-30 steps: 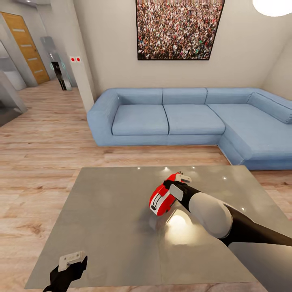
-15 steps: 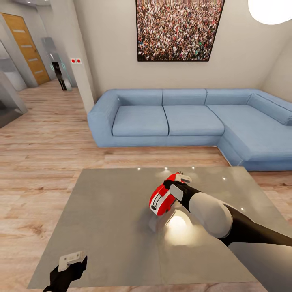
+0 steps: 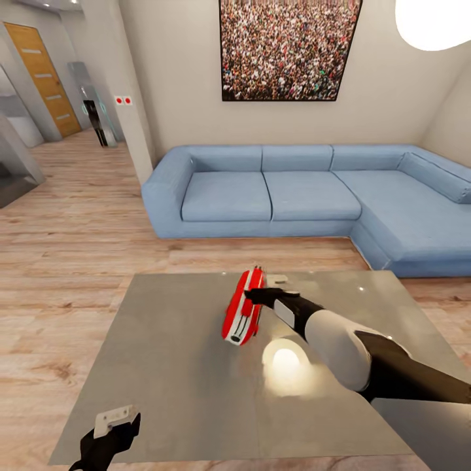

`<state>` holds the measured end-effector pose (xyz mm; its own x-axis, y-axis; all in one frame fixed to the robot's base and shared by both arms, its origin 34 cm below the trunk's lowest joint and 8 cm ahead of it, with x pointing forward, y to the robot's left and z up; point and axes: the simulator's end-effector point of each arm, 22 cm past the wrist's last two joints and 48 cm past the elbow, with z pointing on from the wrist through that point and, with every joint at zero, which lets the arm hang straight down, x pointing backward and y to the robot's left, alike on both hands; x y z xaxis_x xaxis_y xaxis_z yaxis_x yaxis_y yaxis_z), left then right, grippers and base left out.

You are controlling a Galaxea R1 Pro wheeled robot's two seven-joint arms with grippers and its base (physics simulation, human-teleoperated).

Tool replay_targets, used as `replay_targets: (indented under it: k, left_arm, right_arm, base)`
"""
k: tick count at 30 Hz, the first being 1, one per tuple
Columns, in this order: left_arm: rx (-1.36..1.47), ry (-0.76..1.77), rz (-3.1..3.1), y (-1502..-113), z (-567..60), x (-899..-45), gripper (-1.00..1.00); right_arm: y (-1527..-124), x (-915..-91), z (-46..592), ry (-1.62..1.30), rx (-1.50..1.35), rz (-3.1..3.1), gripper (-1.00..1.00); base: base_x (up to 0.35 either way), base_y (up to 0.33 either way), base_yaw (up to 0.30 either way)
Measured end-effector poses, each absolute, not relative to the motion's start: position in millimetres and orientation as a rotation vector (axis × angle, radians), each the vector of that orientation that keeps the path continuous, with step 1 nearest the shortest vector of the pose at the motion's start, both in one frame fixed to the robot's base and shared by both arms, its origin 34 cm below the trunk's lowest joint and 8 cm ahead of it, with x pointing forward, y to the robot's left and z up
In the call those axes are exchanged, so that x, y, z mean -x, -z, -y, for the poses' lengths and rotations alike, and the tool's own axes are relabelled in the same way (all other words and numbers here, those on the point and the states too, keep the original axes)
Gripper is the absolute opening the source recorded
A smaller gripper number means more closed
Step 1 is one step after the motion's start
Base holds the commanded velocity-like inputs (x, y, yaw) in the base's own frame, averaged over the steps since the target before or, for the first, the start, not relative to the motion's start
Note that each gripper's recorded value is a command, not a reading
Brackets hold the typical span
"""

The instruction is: Turn on the radio receiver that's on the table in the living room.

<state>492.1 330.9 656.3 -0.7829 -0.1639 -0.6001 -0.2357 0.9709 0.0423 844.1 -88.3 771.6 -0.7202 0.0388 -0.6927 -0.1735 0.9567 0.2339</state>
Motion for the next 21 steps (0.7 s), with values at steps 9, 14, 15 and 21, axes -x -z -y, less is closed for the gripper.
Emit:
replay_targets:
  k: [9, 14, 15, 21]
  left_arm:
    - [0.28, -0.151, -2.486, -668, -331, -491, 1.0]
    - [0.287, -0.147, -2.482, -675, -331, -491, 1.0]
    - [0.286, -0.149, -2.479, -678, -332, -492, 1.0]
    - [0.285, -0.15, -2.476, -686, -333, -492, 1.0]
  right_arm:
    - [-795, -817, 38, -0.639, 0.419, -2.294, -1.0]
    - [-813, -789, 27, -0.874, 0.576, -2.247, -1.0]
    - [-819, -780, 24, -0.933, 0.635, -2.229, -1.0]
    - [-833, -756, 22, -1.012, 0.855, -2.184, -1.0]
  base:
    - [0.0, 0.0, 0.0]
    - [0.0, 0.0, 0.0]
    - [0.0, 0.0, 0.0]
    - [0.0, 0.0, 0.0]
